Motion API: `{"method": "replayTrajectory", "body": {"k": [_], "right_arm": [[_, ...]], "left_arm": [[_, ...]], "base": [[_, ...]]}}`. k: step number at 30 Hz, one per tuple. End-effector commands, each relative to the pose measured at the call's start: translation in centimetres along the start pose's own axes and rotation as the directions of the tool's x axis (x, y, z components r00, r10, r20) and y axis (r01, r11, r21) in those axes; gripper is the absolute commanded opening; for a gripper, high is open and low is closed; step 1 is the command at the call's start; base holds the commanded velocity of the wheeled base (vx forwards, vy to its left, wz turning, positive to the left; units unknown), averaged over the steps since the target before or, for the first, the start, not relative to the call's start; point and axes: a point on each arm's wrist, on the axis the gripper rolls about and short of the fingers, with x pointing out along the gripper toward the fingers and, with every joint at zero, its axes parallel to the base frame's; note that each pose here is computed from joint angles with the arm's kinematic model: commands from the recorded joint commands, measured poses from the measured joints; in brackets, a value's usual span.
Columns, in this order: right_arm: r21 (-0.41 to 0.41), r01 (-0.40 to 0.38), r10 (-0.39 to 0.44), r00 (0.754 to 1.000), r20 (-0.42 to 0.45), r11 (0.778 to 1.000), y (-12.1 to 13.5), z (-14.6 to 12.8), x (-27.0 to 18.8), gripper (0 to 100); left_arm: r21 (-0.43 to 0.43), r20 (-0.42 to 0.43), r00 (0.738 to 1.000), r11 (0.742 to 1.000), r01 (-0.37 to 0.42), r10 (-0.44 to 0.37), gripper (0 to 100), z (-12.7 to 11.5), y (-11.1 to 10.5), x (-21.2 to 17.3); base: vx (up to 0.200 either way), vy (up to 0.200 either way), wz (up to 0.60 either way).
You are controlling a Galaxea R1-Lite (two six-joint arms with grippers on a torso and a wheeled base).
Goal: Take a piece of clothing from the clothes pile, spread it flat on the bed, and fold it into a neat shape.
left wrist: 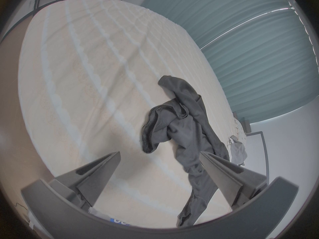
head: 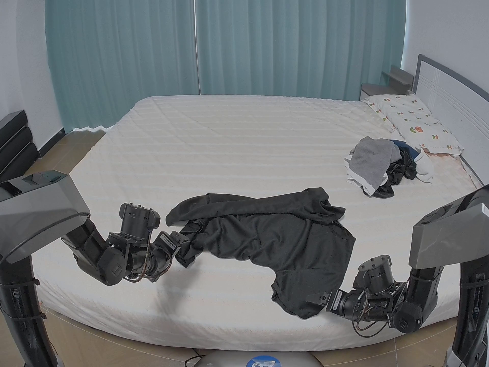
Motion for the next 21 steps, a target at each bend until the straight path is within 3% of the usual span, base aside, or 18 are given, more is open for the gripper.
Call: {"method": "replayTrajectory", "body": {"k": [1,13,21], "right_arm": [[-0.001,-0.001,0.001,1.0,-0.004,1.0,0.0,-0.1,0.4,100],[0.039,-0.072,0.069,0.995,0.076,0.997,1.8,2.0,2.5,100],[0.041,-0.061,0.057,0.993,0.102,0.997,1.9,2.3,3.8,100]], "left_arm": [[0.002,-0.008,1.0,1.0,-0.013,0.013,100,-0.3,0.3,0.2],[-0.01,0.002,1.0,1.0,-0.007,0.007,100,0.2,0.2,0.5],[-0.01,0.006,1.0,1.0,-0.001,0.001,100,0.3,0.0,0.6]], "base": [[0.0,0.0,0.0],[0.0,0.0,0.0],[0.0,0.0,0.0]]}}
